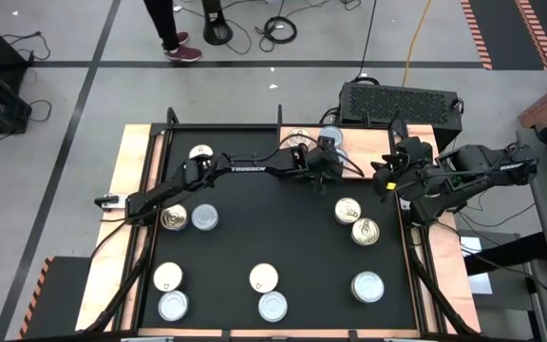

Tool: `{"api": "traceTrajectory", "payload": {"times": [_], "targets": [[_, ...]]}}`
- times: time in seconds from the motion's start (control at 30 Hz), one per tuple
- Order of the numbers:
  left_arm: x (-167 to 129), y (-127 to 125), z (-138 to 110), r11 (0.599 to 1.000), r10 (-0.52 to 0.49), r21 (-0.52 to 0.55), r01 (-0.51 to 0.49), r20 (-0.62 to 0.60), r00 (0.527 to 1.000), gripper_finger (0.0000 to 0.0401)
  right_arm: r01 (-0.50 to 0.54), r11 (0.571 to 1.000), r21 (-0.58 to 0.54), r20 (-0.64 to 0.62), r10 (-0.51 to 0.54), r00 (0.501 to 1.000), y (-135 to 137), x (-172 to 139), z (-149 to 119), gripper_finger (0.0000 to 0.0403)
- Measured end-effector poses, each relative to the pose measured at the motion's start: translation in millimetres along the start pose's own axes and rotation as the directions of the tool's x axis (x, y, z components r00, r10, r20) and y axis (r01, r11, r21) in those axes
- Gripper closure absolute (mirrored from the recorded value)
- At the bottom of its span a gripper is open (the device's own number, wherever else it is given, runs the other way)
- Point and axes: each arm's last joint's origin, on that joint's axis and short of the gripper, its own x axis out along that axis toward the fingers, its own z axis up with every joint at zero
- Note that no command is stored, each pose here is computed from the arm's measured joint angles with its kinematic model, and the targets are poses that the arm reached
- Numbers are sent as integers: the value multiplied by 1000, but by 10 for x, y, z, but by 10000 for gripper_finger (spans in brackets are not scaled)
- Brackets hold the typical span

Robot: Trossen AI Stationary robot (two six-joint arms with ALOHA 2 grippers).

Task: Stack canned seafood by type on shelf
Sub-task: Put the green tuna can on the shelf aligned with the other green tuna can, then stack the blue pink tuna can on top of the other blue pink tuna can on the shelf

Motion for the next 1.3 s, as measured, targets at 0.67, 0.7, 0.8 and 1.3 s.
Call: {"api": "traceTrajectory", "payload": {"times": [0.67,0.7,0.8,1.3], "targets": [[28,-144,-25,999,-1,35,5,-92,996,345,-13,1000,21,6,13,1000,61,22,4,216],[22,-157,-19,999,3,39,1,-100,995,345,-15,1000,23,7,15,1000,63,22,5,216],[10,-177,-7,999,19,47,-14,-119,993,345,-18,999,26,8,18,1000,68,23,6,216],[-185,-145,141,996,70,58,-64,-117,991,345,-32,999,22,-6,33,999,80,24,5,216]]}}
